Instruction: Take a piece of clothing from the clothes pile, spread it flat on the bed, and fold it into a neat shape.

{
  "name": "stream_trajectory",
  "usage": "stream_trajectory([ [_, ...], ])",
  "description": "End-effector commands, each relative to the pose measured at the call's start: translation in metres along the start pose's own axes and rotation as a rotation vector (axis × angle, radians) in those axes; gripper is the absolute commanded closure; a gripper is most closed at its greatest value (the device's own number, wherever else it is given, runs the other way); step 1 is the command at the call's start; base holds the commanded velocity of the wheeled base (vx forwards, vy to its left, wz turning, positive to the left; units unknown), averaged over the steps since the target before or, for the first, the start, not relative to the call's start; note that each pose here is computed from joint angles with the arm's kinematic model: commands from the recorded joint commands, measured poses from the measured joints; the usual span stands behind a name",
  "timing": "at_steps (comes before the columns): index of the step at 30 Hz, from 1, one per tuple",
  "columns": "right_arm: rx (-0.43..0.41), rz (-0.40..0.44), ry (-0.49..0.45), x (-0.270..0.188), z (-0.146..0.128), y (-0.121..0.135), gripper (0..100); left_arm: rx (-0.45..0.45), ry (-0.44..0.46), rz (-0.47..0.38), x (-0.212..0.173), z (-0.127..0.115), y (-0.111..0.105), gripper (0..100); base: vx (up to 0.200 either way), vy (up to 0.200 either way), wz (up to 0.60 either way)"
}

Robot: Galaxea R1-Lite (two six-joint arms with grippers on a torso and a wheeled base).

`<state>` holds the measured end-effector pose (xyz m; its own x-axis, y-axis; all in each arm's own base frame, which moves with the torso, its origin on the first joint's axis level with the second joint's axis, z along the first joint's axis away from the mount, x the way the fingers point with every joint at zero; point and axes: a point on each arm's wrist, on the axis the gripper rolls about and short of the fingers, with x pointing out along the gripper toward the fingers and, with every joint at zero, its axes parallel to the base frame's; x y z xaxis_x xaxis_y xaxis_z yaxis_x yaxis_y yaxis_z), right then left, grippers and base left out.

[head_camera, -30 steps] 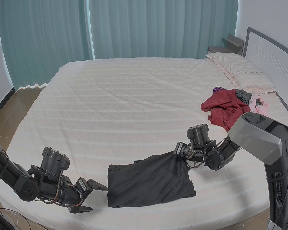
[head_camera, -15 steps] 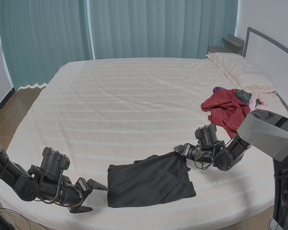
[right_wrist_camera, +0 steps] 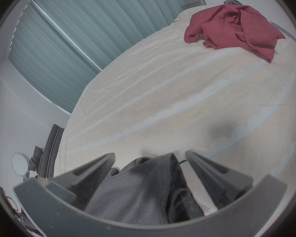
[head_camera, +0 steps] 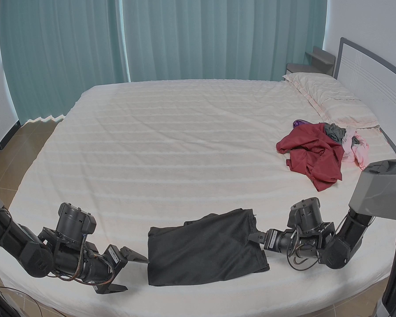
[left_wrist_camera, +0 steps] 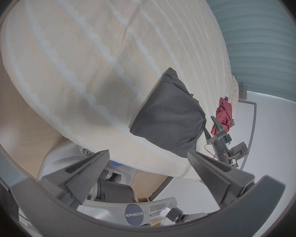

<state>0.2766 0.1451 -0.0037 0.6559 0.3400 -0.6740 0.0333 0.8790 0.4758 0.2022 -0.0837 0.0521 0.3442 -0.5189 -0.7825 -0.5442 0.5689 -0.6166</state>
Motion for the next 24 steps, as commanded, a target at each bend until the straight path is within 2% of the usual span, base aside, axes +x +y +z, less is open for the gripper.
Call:
stream_trajectory([
  [1,-0.038,0.037,0.045,-0.021,-0.021,0.003,0,0.000,-0.001,-0.001,0.000,0.000,0.000,0,0.000,0.000,0.00],
  [6,-0.066,0.066,0.074,-0.023,-0.032,0.009,0,0.000,-0.001,-0.001,0.000,0.000,0.000,0,0.000,0.000,0.00],
  [11,-0.093,0.059,0.100,-0.015,-0.038,0.009,0,-0.001,0.000,0.001,0.000,0.000,0.000,0,0.000,0.000,0.00],
  [12,-0.097,0.058,0.101,-0.015,-0.038,0.009,100,-0.001,0.000,0.001,0.000,0.000,0.000,0,0.000,0.000,0.00],
  [24,-0.092,0.015,0.114,-0.024,-0.041,-0.003,100,0.000,-0.001,-0.001,0.000,0.000,0.000,0,0.000,0.000,0.00],
])
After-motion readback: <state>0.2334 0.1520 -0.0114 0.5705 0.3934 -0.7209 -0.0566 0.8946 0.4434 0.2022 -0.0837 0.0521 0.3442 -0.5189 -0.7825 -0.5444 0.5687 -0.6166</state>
